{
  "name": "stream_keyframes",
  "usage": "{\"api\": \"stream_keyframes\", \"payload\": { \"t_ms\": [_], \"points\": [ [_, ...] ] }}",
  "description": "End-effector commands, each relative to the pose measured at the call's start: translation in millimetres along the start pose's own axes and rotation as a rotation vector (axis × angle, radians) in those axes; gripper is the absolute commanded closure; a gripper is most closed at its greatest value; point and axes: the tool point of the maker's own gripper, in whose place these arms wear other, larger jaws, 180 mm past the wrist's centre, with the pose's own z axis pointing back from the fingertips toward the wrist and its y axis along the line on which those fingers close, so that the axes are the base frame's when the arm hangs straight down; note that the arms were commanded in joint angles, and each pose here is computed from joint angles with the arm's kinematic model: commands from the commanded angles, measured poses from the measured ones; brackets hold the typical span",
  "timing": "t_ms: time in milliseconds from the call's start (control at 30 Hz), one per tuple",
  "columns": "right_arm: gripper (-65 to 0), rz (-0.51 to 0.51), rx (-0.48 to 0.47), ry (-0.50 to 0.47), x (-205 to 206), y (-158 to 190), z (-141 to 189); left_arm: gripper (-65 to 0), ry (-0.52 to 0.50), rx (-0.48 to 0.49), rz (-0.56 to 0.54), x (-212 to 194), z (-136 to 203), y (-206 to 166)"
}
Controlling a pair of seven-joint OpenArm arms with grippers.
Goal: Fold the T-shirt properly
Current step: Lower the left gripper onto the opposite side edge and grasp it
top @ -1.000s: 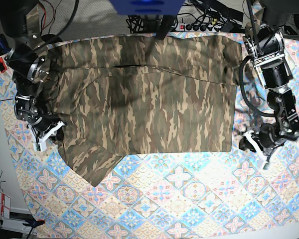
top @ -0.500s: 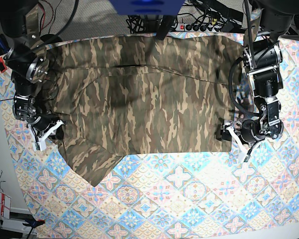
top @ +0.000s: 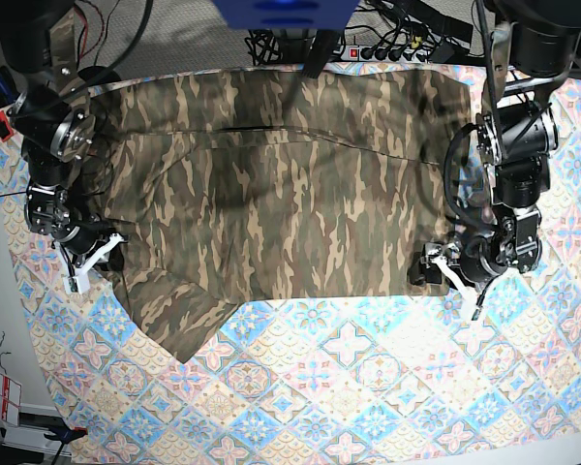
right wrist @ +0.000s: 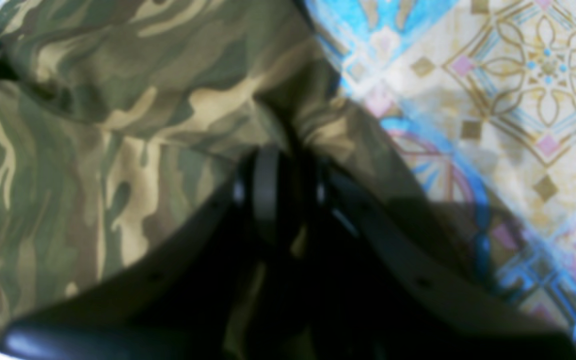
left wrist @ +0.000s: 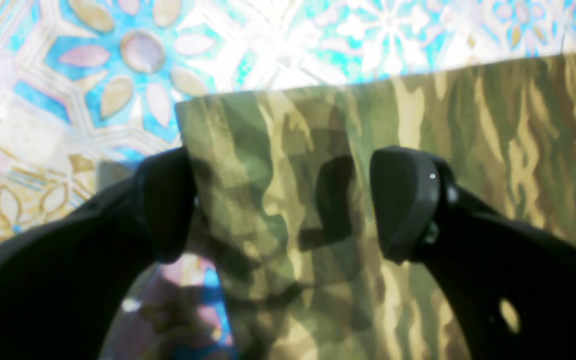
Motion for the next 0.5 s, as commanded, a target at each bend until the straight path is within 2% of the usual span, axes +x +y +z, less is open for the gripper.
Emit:
{"api": "stream_keyframes", "payload": {
  "t_ms": [0, 100, 300, 367, 467],
  "points": [
    [-7.9, 0.048, 0.032, 0.200, -46.3, 9.3, 1.1, -50.7, 0.064, -0.018, -0.035, -9.1, -5.6, -10.1],
    [-7.6, 0.048, 0.032, 0.200, -46.3, 9.3, 1.1, -41.8, 0.087, -0.035, -0.057, -15.1, -10.8, -19.1],
    [-7.2, 0.049, 0.031, 0.226, -50.8, 9.1, 2.1, -15.8, 0.111, -0.056, -0.041, -33.7, -17.0, -29.8],
    [-4.7, 0.049, 0.031, 0.234, -52.2, 9.0, 2.4, -10.3, 0.128, -0.057, -0.037, -44.9, -17.1, -30.2],
    [-1.1, 0.045, 0.033, 0.231, -51.9, 10.6, 1.6, -8.9, 0.138, -0.057, -0.039, -49.4, -17.2, -30.5]
  ]
}}
